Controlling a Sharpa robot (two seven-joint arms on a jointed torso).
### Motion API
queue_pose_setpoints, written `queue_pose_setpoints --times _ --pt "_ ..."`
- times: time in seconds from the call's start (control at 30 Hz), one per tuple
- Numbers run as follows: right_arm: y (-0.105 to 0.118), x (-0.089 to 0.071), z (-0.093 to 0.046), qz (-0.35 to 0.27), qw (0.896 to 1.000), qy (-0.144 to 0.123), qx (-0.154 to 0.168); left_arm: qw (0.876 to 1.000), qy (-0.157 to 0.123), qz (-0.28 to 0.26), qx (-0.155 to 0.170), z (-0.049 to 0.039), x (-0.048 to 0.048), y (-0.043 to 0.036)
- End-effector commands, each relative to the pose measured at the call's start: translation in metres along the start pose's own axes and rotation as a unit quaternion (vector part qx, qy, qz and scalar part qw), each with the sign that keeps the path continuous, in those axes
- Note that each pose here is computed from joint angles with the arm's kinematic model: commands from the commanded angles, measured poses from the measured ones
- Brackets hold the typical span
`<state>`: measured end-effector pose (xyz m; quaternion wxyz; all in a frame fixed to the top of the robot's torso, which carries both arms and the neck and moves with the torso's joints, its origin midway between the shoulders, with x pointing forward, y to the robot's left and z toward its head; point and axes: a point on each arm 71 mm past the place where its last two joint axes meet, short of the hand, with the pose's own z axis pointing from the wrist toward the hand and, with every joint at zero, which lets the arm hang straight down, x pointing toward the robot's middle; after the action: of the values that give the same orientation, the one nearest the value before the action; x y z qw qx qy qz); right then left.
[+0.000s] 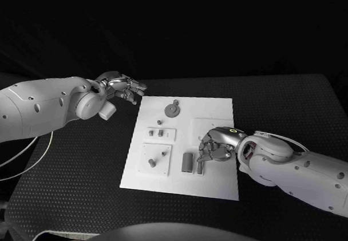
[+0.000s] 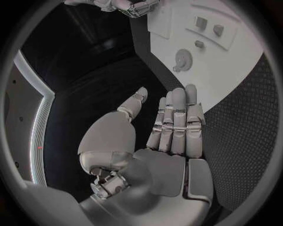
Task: Assemble the parts on the task board
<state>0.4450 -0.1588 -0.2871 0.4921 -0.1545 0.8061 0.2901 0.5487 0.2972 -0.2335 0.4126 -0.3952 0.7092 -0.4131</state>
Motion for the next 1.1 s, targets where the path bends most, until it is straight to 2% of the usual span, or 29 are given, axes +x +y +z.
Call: queue_pose_setpoints --times 0.03,0.33,0.5,0.63,0.73,0.9,1.07,1.1 --pt "-0.009 0.014 -0.002 -0.009 0.999 0.024 0.027 1.0 0.007 0.001 0.004 0.0005 0.0021 -0.0017" --pt "-0.005 0.008 -0.008 0.021 0.999 -0.016 0.019 1.0 0.005 0.001 0.006 0.0007 0.002 -0.0021" --pt "-0.008 -0.013 -0.013 0.057 0.995 -0.079 0.025 1.0 0.001 0.002 0.011 0.0006 0.0015 -0.0029" --pt "-0.011 -0.033 -0.017 0.08 0.99 -0.117 0.027 1.0 -0.003 -0.001 0.015 0.001 0.0011 -0.0035" --pt "-0.014 -0.049 -0.019 0.13 0.981 -0.141 0.035 1.0 -0.009 -0.006 0.021 0.0016 -0.0005 -0.0041" --pt "-0.023 -0.069 -0.019 0.236 0.956 -0.165 0.052 0.999 -0.019 -0.013 0.037 0.0036 -0.0038 -0.0057" --pt "-0.046 -0.089 -0.011 0.285 0.935 -0.203 0.054 0.998 -0.023 -0.023 0.062 0.0048 -0.0069 -0.008" --pt "-0.057 -0.096 -0.007 0.292 0.93 -0.217 0.055 0.997 -0.024 -0.027 0.071 0.0045 -0.0083 -0.0086"
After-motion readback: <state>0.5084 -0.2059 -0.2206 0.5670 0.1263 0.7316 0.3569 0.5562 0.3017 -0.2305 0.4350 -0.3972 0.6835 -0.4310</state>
